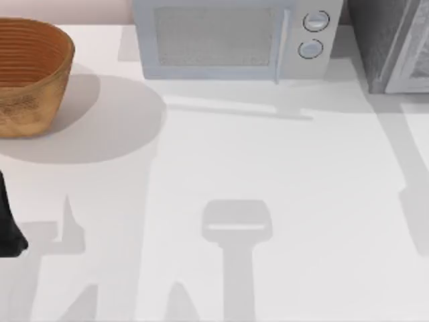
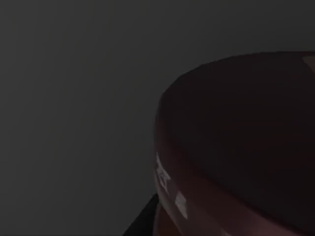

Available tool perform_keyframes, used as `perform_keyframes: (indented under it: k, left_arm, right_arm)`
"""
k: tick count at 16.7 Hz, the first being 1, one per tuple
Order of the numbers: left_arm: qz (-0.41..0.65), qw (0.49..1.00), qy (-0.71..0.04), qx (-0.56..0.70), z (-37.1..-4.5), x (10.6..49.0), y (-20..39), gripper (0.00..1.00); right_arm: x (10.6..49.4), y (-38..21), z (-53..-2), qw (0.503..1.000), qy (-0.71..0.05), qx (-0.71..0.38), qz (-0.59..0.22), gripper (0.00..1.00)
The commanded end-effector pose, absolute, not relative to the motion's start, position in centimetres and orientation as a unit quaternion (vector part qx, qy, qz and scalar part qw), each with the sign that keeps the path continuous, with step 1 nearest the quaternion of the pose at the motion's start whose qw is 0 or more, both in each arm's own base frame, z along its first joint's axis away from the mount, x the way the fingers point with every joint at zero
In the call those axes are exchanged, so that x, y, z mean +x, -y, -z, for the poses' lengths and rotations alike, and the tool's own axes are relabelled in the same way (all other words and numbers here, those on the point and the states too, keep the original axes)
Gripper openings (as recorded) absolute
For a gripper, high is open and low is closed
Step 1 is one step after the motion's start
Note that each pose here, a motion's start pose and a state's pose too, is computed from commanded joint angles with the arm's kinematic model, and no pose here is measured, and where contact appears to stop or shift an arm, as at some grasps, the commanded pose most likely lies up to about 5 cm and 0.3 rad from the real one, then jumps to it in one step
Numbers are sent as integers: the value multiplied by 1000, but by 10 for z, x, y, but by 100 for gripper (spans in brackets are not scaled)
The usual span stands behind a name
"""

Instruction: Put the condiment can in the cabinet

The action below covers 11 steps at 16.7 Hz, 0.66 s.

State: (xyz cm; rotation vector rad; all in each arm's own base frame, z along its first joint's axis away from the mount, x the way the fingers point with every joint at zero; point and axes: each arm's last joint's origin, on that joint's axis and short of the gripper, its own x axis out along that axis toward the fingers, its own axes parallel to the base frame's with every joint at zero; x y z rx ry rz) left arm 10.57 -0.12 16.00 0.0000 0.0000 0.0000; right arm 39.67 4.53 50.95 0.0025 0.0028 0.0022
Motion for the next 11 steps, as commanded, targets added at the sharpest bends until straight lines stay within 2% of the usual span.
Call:
perform_keyframes:
  k: [5, 11]
  left_arm:
    - [0, 1000, 0, 0, -160, 106, 1, 100]
    - [0, 1000, 0, 0, -160, 106, 1, 100]
  right_arm:
    - [397, -45, -509, 1000, -1, 1, -1, 98]
    - [397, -45, -509, 1000, -1, 1, -1, 100]
